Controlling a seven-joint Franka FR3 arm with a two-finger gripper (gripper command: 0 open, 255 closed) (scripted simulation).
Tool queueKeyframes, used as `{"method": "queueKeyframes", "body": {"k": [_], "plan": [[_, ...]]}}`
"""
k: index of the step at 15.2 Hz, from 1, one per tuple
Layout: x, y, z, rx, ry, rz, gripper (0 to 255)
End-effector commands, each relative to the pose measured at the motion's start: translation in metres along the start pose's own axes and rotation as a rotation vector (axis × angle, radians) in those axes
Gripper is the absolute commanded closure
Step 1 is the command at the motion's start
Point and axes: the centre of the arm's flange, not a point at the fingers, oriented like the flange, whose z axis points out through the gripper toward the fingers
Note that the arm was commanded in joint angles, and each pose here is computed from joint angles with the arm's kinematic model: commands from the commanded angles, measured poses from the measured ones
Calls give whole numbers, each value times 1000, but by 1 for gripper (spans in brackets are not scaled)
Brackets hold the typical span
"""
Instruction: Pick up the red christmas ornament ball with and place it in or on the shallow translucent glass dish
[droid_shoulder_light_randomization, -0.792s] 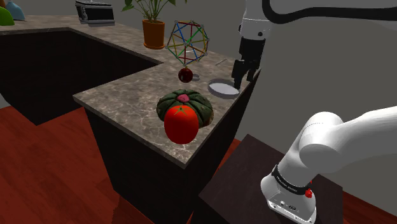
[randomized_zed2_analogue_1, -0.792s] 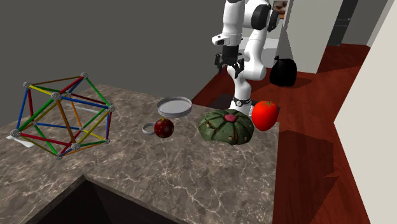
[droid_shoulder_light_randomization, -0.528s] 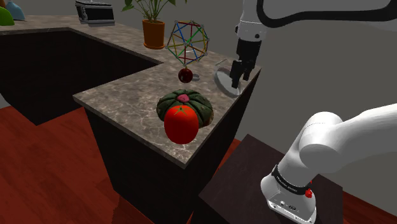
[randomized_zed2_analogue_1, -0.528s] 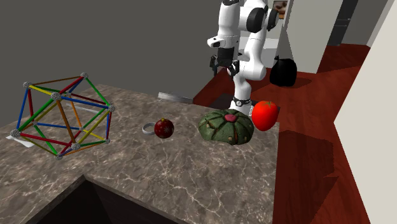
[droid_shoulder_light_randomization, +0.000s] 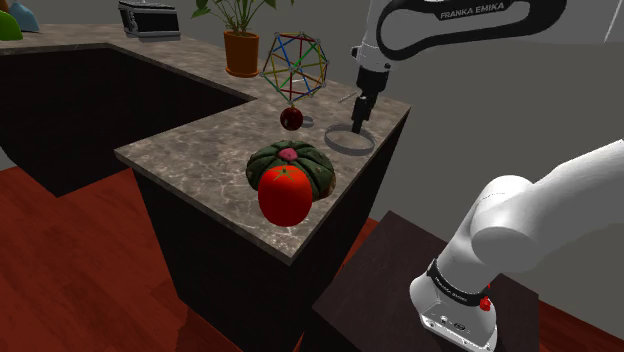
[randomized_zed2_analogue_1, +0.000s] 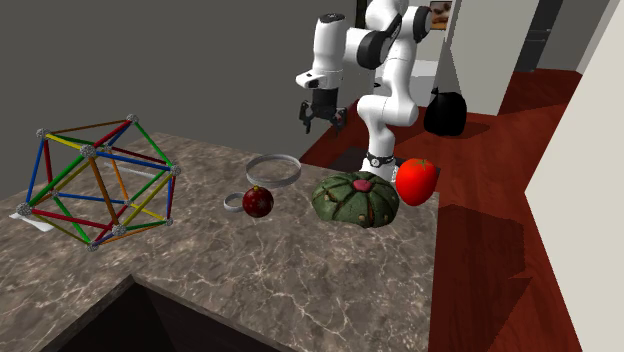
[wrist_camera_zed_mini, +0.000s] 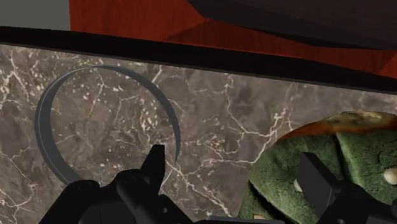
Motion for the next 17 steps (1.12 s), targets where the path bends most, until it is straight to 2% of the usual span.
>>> {"method": "queueKeyframes", "body": {"k": [1,9,17], "plan": [[12,13,9,-9,22,-66,0],[84,66,41,-37,102,-311,0],[168,101,64,-66,182,-556,0]]}}
